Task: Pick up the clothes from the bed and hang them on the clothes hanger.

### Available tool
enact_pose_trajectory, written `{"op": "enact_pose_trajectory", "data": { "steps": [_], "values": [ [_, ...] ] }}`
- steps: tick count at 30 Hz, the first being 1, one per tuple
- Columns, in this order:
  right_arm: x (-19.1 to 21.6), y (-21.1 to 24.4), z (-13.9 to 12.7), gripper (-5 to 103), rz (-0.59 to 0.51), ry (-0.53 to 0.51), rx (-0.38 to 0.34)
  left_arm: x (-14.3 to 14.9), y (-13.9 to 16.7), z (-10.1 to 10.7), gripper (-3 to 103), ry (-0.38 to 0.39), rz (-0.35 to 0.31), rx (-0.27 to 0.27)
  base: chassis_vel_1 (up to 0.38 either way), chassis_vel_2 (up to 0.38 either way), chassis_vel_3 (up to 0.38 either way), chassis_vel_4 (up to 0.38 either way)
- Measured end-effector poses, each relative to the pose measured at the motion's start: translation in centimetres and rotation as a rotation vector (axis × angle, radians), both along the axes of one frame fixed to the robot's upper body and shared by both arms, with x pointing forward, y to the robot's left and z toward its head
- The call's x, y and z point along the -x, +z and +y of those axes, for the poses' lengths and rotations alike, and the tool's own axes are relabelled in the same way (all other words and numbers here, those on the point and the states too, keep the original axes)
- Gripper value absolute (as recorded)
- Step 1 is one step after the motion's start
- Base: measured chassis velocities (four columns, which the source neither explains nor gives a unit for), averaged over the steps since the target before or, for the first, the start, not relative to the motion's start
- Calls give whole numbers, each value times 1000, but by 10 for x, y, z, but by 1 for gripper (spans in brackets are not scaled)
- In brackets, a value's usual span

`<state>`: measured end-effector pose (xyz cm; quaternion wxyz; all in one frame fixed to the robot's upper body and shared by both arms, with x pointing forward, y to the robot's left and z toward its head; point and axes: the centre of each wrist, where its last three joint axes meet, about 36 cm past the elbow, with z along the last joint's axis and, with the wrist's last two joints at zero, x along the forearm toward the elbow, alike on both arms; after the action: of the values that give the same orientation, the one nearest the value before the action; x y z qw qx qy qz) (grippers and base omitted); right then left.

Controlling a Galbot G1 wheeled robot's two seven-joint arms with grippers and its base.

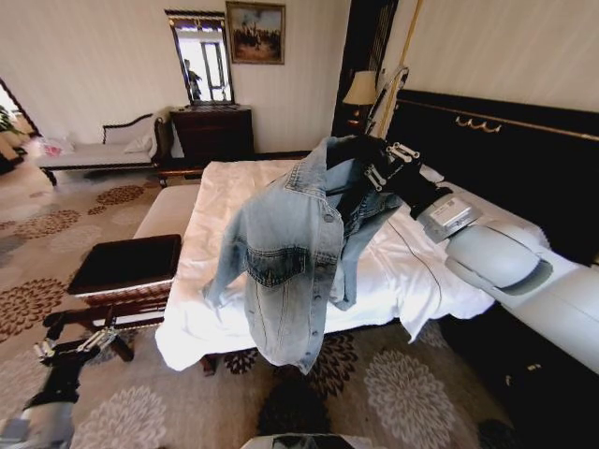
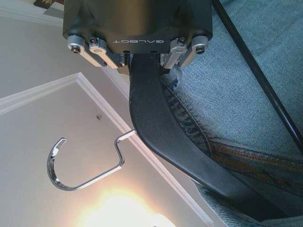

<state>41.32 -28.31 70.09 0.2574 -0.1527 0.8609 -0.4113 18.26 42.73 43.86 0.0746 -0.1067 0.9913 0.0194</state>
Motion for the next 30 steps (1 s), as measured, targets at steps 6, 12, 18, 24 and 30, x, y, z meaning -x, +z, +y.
{"op": "enact_pose_trajectory", "data": {
  "steps": [6, 12, 18, 24, 30],
  "values": [
    [2, 5, -1, 27, -10, -1, -5, 0, 0, 0, 100, 0, 0, 0, 226, -228, -231, 223],
    [4, 5, 0, 27, -7, 2, -7, 0, 0, 0, 100, 0, 0, 0, 220, -218, -223, 215],
    [4, 4, 0, 27, -3, 0, -17, 0, 0, 0, 100, 0, 0, 0, 190, -189, -189, 195],
    [4, 4, 0, 27, -1, -2, -21, 0, 0, 0, 100, 0, 0, 0, 189, -192, -183, 198],
    [4, 3, 1, 27, -3, 0, -29, 0, 0, 0, 100, 0, 0, 0, 74, -95, -75, 78]
  ]
}}
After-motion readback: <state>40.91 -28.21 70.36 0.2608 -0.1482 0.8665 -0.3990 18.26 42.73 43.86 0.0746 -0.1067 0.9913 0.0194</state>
